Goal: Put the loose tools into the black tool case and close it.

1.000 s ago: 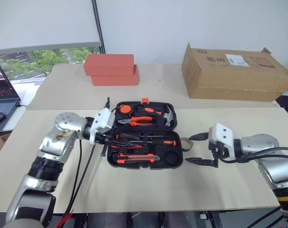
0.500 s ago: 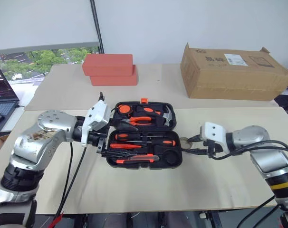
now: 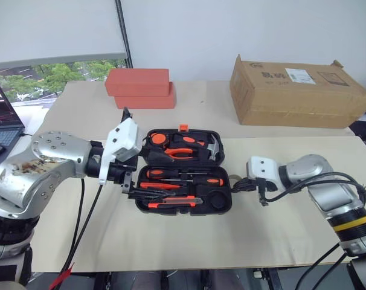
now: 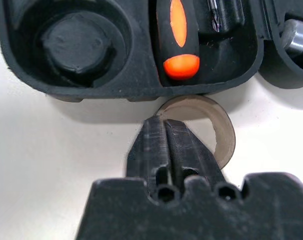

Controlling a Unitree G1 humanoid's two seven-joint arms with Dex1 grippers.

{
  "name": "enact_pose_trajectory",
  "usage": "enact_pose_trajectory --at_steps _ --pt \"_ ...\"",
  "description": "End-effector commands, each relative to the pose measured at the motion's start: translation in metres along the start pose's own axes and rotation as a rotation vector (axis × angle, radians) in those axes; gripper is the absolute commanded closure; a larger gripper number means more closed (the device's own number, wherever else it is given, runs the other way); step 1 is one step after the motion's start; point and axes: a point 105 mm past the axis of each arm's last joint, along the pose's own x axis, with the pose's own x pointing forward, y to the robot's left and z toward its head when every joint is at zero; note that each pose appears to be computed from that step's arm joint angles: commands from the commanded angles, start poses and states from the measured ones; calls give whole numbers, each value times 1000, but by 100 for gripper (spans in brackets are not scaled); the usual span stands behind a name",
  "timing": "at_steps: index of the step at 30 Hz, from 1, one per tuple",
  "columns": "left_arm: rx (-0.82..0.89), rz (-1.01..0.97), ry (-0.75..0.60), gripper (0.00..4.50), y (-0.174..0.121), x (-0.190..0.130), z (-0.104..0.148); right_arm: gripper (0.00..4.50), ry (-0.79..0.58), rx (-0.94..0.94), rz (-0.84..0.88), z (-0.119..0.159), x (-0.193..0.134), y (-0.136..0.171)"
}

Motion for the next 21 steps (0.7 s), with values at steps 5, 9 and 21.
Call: enact_pose_trajectory --at_steps 5,9,21 --pt "40 -4 -14 0 -5 -2 9 272 34 -34 10 1 -5 -5" --pt "43 -19 -12 0 -7 0 10 272 70 -21 34 -9 0 -4" --pt "47 -37 1 0 -9 0 8 445 81 -44 -3 -6 -11 -12"
